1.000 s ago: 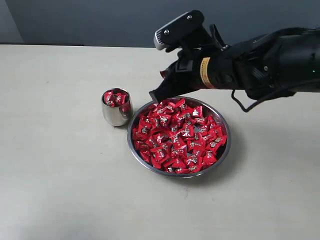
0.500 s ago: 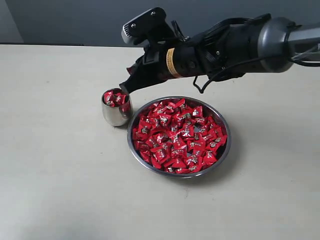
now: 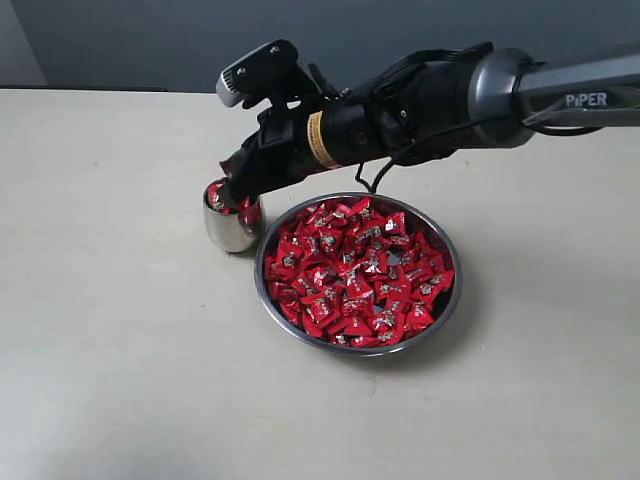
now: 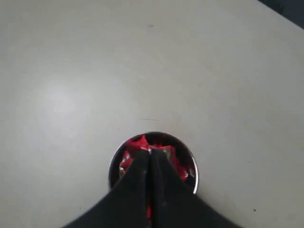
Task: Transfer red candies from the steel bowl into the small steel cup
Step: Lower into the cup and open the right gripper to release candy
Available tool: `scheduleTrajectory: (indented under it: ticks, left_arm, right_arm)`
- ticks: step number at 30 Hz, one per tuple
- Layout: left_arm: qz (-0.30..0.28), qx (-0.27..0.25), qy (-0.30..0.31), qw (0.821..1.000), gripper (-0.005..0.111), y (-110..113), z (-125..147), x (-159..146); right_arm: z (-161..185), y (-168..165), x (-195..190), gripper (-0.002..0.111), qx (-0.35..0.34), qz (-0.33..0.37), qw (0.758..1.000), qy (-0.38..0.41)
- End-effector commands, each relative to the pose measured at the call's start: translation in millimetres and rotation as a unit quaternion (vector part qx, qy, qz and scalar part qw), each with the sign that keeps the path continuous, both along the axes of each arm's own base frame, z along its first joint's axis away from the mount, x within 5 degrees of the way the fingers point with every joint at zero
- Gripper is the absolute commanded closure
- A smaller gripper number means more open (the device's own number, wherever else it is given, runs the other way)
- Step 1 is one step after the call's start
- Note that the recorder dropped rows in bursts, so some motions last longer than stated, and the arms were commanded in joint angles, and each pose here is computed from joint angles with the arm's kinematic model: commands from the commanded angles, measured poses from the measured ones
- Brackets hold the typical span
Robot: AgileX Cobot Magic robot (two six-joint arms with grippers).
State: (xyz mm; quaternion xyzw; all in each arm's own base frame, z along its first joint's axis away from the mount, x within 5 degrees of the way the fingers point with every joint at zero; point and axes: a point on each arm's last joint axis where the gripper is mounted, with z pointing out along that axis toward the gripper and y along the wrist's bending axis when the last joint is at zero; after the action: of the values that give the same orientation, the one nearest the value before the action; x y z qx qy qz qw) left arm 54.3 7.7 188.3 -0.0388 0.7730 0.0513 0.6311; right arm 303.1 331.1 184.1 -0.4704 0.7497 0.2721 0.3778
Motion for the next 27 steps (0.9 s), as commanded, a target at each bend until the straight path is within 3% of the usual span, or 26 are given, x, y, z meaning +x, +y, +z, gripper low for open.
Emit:
scheduleTrajectory:
  ticks: [1,27]
  left_arm:
    - [0.0,-0.002,-0.002,1.0,0.106,-0.1,-0.9,-0.2]
    - [0.0,-0.002,-0.002,1.0,0.106,-0.1,-0.9,-0.2]
  right_arm:
    - [-3.2,4.2,3.4,0.109,0.004,0.015,1.0,0.004]
    - [-24.3,7.1,5.8,0.109,-0.006,0.009,0.999,0.032]
